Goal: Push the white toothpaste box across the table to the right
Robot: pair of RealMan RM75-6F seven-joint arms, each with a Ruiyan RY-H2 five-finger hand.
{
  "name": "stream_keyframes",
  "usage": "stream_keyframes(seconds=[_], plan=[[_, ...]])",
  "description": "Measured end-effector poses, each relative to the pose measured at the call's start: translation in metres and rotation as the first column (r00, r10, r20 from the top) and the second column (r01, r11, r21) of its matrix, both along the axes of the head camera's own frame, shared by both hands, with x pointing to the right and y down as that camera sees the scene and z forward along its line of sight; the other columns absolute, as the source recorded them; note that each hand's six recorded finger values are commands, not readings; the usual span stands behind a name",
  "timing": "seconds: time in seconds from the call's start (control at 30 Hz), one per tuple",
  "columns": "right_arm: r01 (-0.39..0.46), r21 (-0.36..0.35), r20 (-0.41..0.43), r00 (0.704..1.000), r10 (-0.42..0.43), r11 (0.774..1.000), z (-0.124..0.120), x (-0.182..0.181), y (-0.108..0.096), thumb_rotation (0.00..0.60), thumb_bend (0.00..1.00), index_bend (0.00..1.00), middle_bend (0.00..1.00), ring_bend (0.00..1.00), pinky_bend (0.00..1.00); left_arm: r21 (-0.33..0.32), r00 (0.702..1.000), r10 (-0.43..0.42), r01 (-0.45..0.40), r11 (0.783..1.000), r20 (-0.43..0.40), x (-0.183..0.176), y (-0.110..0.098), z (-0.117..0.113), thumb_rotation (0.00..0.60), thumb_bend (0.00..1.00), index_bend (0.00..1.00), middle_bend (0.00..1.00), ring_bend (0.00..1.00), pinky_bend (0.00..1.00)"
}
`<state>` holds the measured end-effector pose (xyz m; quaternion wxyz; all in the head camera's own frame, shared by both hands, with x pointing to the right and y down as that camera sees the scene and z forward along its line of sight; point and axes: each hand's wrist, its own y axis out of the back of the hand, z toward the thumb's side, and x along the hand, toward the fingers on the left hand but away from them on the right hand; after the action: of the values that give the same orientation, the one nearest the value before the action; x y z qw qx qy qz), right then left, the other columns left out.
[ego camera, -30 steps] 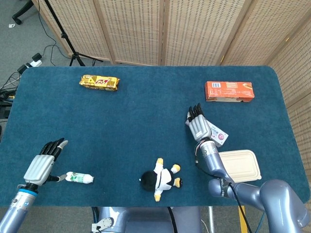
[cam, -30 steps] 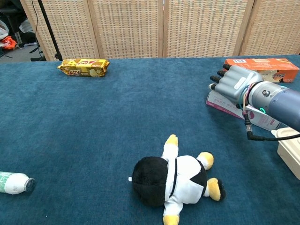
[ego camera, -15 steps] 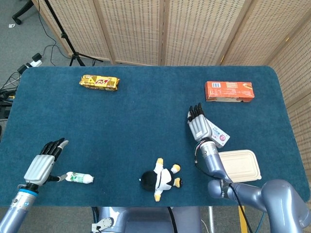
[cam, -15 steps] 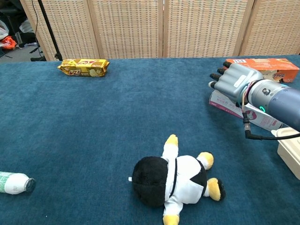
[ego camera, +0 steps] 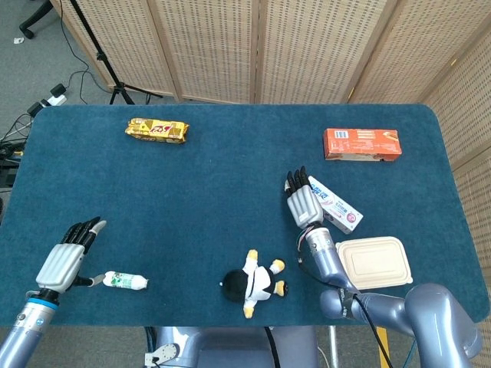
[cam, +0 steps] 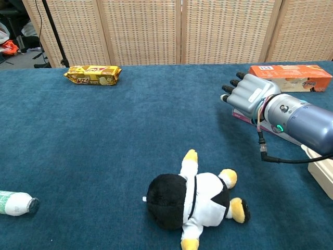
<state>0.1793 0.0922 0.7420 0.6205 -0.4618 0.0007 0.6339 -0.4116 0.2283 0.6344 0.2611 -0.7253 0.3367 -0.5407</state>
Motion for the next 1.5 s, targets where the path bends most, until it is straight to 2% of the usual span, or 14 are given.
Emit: stream_keyframes(seconds=[0.57, 1.13, 1.5], plan=[[-0.052, -0.01, -0.051, 0.997, 0.051, 0.999, 0.013, 0.037, -0.002, 0.6, 0.78, 0.09, 0.0, 0.0, 0.01, 0.0, 1.0, -0.004, 0.004, 1.0, -0.001, 0.0, 0.0, 0.0, 0.6, 0.0, 0.0, 0.0, 0.0, 0.0], [-0.081, 0.013, -0.104, 0.991, 0.082, 0.997, 0.015, 0.068, -0.017, 0.6, 0.78, 0.09, 0.0, 0.0, 0.01, 0.003, 1.0, -0.004, 0.004, 1.0, 0.001, 0.0, 0.0, -0.001, 0.6, 0.0, 0.0, 0.0, 0.0, 0.0], [-0.127, 0.034, -0.137, 0.982, 0.131, 0.991, 0.016, 0.092, -0.029, 0.6, 0.78, 0.09, 0.0, 0.0, 0.01, 0.005, 1.0, -0.002, 0.002, 1.0, 0.002, 0.0, 0.0, -0.001, 0.6, 0.0, 0.0, 0.0, 0.0, 0.0]])
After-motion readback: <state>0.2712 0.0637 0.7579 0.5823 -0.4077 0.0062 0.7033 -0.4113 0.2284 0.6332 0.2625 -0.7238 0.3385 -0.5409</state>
